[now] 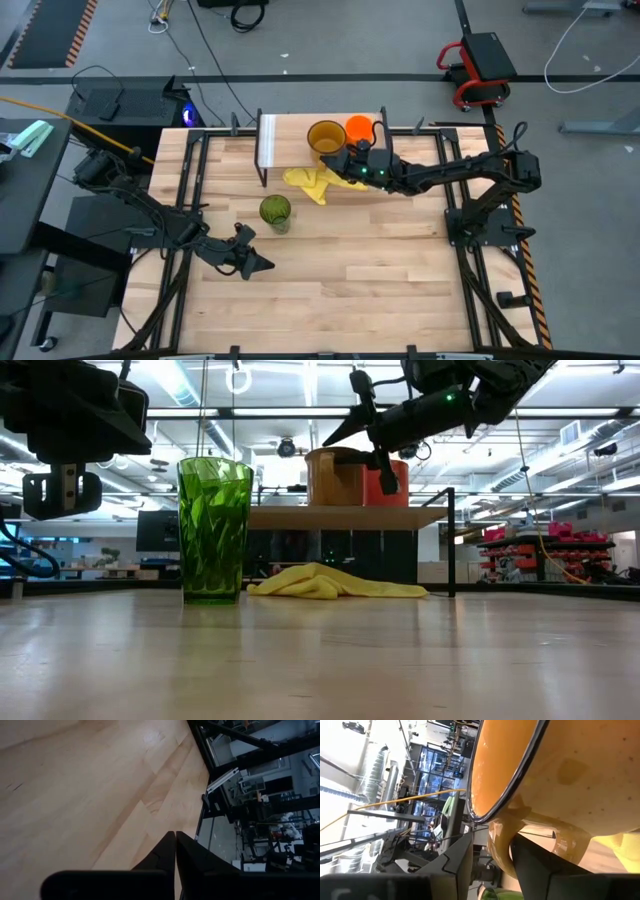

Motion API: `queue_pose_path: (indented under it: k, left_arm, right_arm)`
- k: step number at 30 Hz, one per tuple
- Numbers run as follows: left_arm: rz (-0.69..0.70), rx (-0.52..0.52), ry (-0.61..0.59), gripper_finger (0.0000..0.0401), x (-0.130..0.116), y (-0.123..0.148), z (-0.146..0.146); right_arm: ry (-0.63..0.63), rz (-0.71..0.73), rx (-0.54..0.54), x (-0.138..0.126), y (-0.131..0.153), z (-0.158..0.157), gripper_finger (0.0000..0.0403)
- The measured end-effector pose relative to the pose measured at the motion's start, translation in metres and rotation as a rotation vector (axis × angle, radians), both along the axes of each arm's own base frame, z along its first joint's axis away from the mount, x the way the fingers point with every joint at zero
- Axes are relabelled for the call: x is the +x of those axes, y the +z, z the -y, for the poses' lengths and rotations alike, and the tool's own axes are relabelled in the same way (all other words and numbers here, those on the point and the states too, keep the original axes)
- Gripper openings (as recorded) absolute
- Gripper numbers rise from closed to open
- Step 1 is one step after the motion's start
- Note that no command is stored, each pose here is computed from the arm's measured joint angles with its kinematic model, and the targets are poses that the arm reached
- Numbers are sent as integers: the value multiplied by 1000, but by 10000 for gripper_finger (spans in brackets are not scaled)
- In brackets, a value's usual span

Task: Stack small to large cups/mugs on shelf
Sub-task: Put the yellow mug on the shelf

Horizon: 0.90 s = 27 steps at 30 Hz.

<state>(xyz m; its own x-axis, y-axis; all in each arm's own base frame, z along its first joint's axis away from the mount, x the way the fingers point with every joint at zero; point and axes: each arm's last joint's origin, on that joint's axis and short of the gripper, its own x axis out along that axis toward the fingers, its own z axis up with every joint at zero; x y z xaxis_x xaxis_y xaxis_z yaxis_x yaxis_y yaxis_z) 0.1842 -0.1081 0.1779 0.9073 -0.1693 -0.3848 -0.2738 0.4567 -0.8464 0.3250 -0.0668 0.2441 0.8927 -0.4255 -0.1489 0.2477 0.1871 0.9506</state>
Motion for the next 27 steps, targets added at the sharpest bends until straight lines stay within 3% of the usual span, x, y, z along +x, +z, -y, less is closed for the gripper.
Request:
queue_pose_path:
  k: [27]
  left_arm:
    - [0, -2, 4, 17, 0, 0, 0]
  right_arm:
    - [-42, -12, -26, -3, 0, 12, 159]
